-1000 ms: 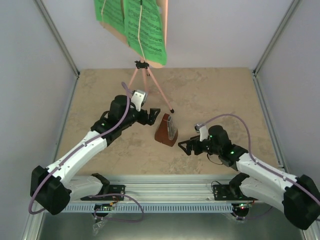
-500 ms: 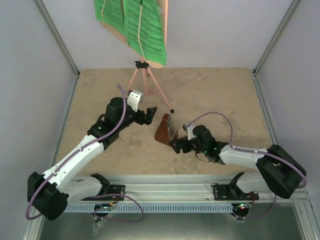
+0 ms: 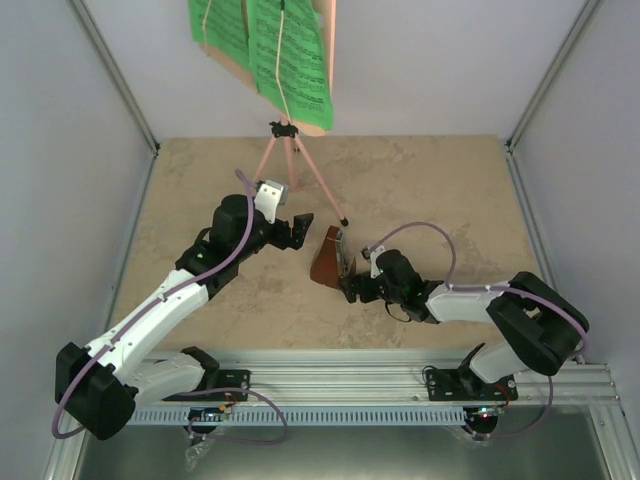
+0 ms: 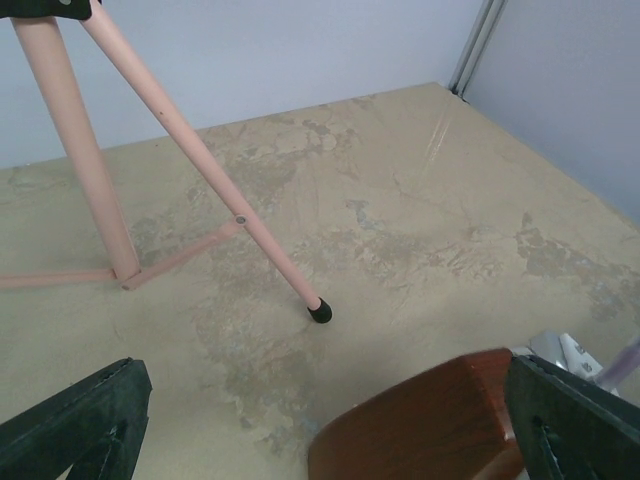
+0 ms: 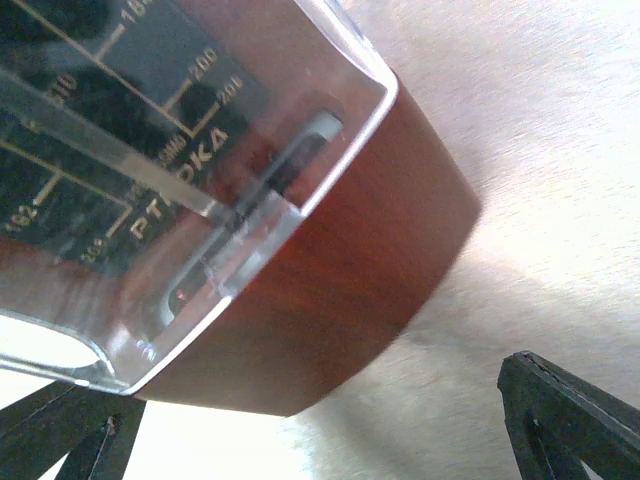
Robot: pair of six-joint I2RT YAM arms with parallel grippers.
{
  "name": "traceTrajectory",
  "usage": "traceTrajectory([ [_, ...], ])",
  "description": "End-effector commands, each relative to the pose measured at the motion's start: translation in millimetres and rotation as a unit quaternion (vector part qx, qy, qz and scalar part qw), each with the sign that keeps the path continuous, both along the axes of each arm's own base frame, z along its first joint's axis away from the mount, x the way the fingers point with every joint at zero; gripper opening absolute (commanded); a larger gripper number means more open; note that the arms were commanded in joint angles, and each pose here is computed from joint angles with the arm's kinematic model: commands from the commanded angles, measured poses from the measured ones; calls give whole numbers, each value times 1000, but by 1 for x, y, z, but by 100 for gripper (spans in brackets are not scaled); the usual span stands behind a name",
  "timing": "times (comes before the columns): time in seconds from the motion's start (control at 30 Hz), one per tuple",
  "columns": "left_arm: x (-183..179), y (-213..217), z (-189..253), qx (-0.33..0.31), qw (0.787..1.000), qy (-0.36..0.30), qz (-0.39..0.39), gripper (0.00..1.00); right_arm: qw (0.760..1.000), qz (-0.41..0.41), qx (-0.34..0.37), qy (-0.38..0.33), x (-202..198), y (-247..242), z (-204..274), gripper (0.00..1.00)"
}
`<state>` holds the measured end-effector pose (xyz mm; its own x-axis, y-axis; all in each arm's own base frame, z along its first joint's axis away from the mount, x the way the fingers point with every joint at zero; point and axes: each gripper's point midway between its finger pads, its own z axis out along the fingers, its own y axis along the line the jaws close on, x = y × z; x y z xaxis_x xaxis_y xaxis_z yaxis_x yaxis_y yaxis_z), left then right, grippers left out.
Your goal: Pack up the instrument practice props
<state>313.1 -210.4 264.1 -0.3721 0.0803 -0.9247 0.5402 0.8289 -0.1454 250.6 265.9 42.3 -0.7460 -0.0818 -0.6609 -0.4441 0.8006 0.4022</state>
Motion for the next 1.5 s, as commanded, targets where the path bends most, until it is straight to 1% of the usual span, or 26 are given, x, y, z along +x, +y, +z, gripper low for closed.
traceTrajectory([
  [0.0,1,2,0,3,1000,-7,5,99,997,-64,-24,-20,25,-28,-2,98],
  [0.1,1,3,0,4,1000,-9,7,99,996,-87,-27,-11,32,-47,-4,98],
  [0.17,1,4,2,4,1000,-11,9,99,995,-98,-27,-19,37,-58,1,98],
  [0.2,1,5,2,4,1000,-12,9,99,995,-90,-22,-23,36,-59,5,98],
  [0.27,1,5,3,4,1000,-13,9,99,997,-64,-12,-44,32,-56,16,98],
  [0.33,1,5,3,4,1000,-13,9,99,997,-17,6,-73,24,-47,30,98],
  [0.43,0,4,2,4,1000,-12,8,99,992,44,28,-115,8,-34,47,98],
  [0.53,0,2,2,2,1000,-12,2,99,987,68,23,-144,-1,-27,52,98],
  [0.6,-3,-4,2,-3,1000,-12,-16,99,986,61,13,-156,-1,-26,50,98],
  [0.67,-13,-23,1,-28,997,-3,-75,99,985,45,6,-165,1,-27,48,98],
  [0.77,-10,-55,-3,-61,988,51,-133,99,984,30,2,-178,6,-28,49,98],
  [0.8,-7,-65,-4,-59,986,65,-141,99,983,28,0,-182,7,-28,50,98],
  [0.9,0,-90,-6,-28,986,70,-147,99,982,14,-9,-189,9,-32,50,98],
  [1.03,16,-108,-26,-19,984,110,-141,99,982,5,-11,-187,7,-37,46,98],
  [1.1,23,-111,-43,-3,983,131,-129,99,983,7,-7,-185,4,-36,44,98],
  [1.23,26,-110,-61,30,983,141,-114,99,983,6,-3,-184,-1,-39,39,98],
  [1.4,23,-109,-81,48,981,155,-109,99,982,10,-6,-188,-2,-38,34,98],
  [1.47,23,-109,-87,57,979,162,-107,97,981,12,-6,-192,-2,-37,34,98],
])
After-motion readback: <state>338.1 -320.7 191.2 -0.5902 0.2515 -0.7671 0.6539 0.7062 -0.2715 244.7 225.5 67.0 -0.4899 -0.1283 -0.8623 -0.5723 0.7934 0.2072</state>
